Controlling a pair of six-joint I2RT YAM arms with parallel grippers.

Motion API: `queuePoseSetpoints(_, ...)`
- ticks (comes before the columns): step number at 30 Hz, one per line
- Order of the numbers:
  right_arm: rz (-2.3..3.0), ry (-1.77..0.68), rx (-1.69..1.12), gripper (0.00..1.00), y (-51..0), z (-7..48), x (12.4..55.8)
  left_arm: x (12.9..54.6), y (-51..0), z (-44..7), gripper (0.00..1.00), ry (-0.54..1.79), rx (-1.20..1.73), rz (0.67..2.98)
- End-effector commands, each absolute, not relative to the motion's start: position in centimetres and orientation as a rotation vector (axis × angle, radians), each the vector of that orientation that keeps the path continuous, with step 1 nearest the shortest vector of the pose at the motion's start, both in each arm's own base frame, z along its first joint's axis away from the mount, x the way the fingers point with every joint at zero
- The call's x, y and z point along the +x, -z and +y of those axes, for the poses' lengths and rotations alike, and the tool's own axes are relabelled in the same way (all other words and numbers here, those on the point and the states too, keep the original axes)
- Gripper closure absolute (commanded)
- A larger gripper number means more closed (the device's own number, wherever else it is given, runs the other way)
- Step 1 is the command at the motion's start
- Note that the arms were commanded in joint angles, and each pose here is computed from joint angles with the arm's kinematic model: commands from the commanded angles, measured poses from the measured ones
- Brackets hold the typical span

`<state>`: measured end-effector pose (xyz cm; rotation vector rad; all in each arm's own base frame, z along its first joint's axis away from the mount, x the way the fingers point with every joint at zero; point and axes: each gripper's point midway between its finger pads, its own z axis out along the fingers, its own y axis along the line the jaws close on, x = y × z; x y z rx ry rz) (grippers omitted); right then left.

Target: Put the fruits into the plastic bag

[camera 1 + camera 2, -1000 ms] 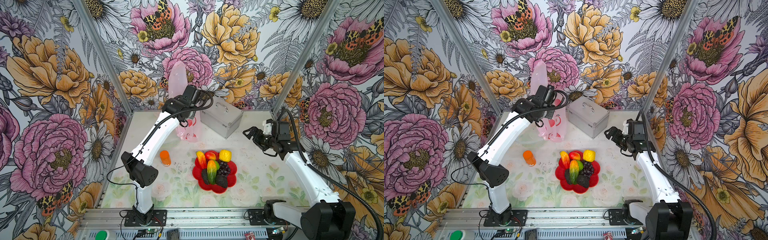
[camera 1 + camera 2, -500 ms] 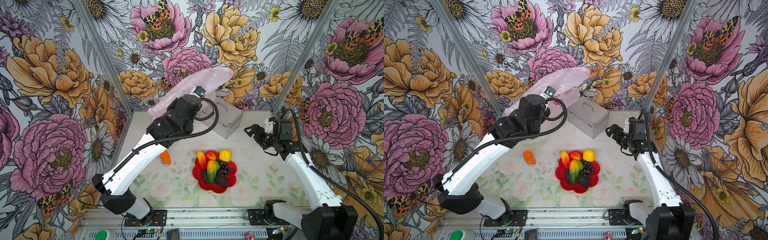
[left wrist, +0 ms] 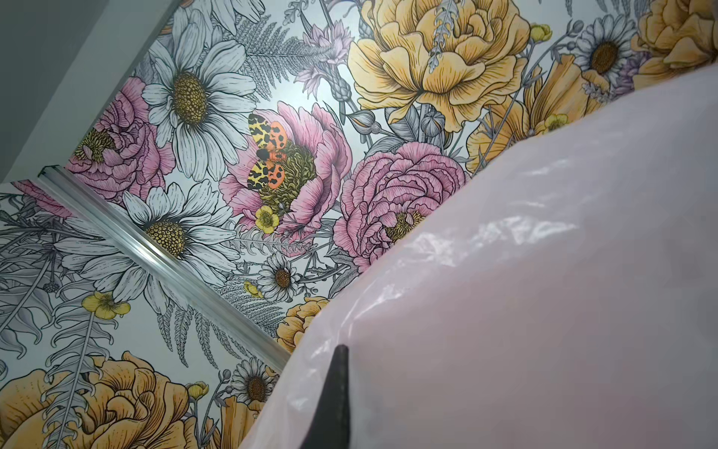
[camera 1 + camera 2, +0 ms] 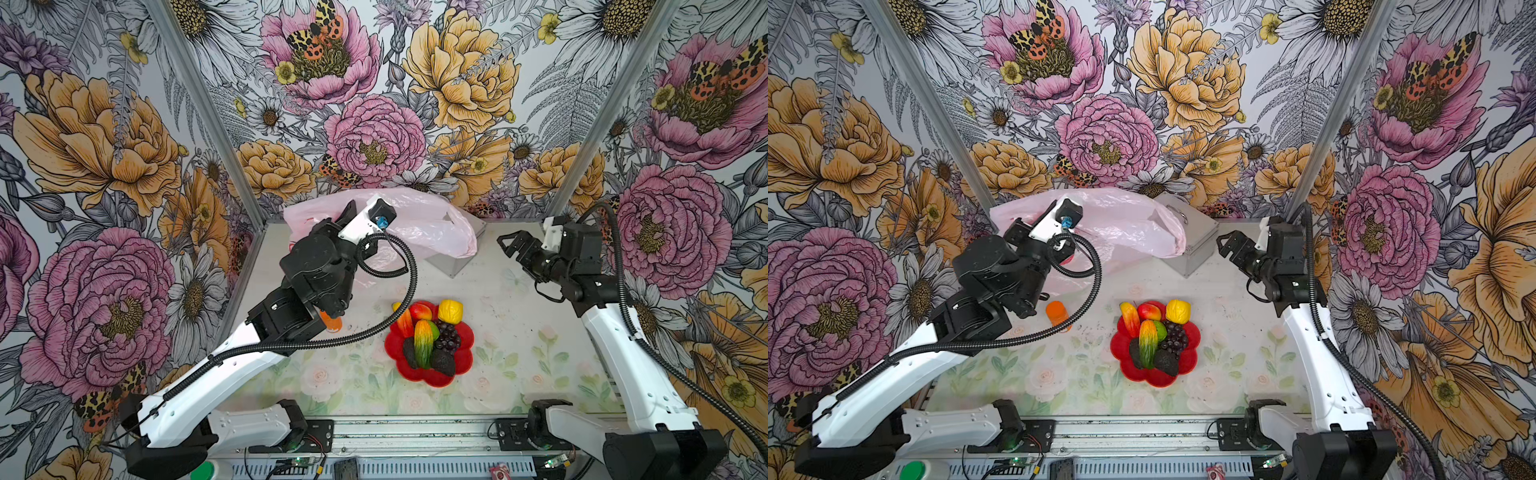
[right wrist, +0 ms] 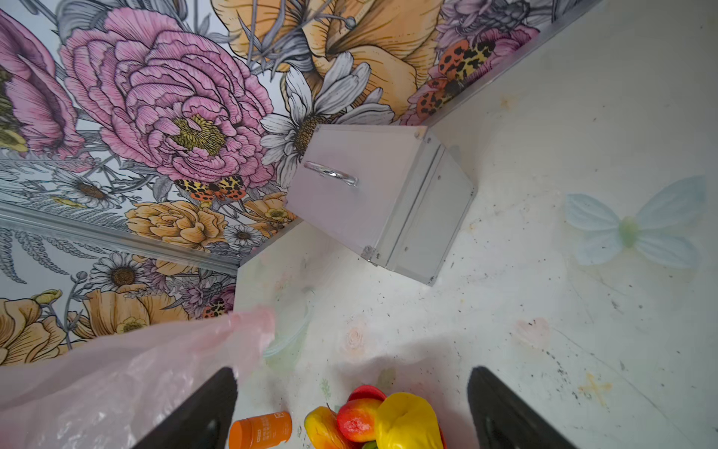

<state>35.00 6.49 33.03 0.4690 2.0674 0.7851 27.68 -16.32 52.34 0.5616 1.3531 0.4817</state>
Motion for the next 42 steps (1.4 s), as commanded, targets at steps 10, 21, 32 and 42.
queuePoseSetpoints(10,2.072,-1.358,0.4,0.0,-40.7,12.7,34.1,27.3,-54.2,-14.7,1.0,-0.266,0.444,1.333)
queuePoseSetpoints(21,2.111,-1.695,1.074,0.0,-36.4,13.7,31.8,27.4,-54.2,-14.7,1.0,-0.254,0.459,1.321)
queuePoseSetpoints(32,1.981,-1.784,1.419,0.0,-35.4,14.8,33.6,27.2,-54.1,-15.6,1.0,-0.204,0.466,1.317)
queuePoseSetpoints(42,2.007,-1.763,1.507,0.0,-33.9,17.2,35.1,27.1,-54.3,-16.5,1.0,-0.184,0.464,1.306)
